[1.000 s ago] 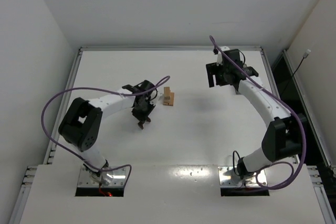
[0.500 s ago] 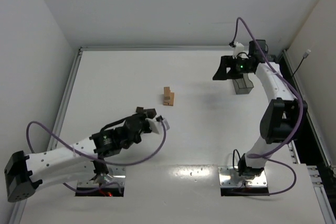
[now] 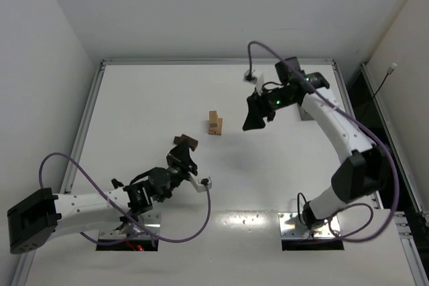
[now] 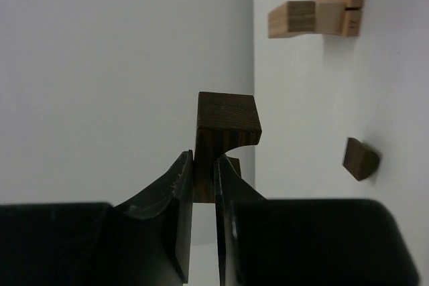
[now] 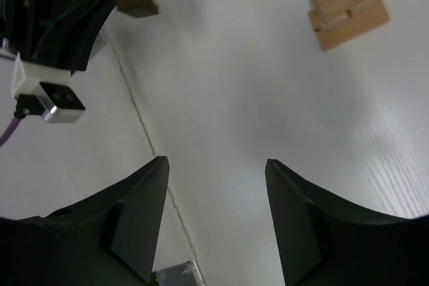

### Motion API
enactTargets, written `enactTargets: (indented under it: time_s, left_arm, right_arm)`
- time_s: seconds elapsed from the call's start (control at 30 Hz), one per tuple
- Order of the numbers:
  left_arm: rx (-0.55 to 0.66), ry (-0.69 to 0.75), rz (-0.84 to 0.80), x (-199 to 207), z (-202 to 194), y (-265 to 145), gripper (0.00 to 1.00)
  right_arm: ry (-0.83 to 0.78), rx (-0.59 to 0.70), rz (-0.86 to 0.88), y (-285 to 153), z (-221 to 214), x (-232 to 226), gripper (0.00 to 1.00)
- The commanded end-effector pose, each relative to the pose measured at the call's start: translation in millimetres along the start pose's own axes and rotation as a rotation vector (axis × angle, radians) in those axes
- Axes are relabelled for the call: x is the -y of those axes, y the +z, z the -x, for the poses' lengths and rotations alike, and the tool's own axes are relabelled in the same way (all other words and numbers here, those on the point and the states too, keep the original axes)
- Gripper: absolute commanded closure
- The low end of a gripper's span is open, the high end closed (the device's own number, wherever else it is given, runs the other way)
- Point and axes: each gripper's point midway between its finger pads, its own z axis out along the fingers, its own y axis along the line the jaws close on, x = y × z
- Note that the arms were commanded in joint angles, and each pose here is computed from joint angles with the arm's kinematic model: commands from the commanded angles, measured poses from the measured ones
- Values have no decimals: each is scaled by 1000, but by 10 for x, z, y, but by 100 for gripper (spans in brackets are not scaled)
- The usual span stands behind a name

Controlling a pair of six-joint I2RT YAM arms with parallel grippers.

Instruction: Build the wood block tower

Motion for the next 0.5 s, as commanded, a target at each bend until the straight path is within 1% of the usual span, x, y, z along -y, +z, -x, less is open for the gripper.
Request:
enactTargets:
  time_s: [0.0, 0.07, 0.23, 0.27, 0.33, 0.4, 0.47]
  left_arm:
    - [4, -51, 198, -627, 114, 50, 100]
    - [7, -67, 224, -703, 134, 67, 100]
    - [-4, -73, 242, -801, 178, 90, 100]
    - [9, -73, 241, -798, 220, 84, 100]
    - [-4, -93, 250, -859, 234, 92, 100]
    - [-21, -101, 242, -830, 222, 77, 100]
    - [-6, -97, 232, -797, 296, 70, 100]
  right_arm:
    - [-228, 3, -113, -39, 43, -265, 44]
    - [-253, 6, -145, 58, 20, -308, 44]
    - [-368, 73, -211, 127, 213, -412, 46]
    - [-384, 82, -224, 140, 253, -411, 46]
    - [-417, 88, -250, 206, 272, -371, 46]
    - [-428, 103, -270, 240, 321, -305, 47]
    - [-422, 99, -260, 319, 371, -294, 47]
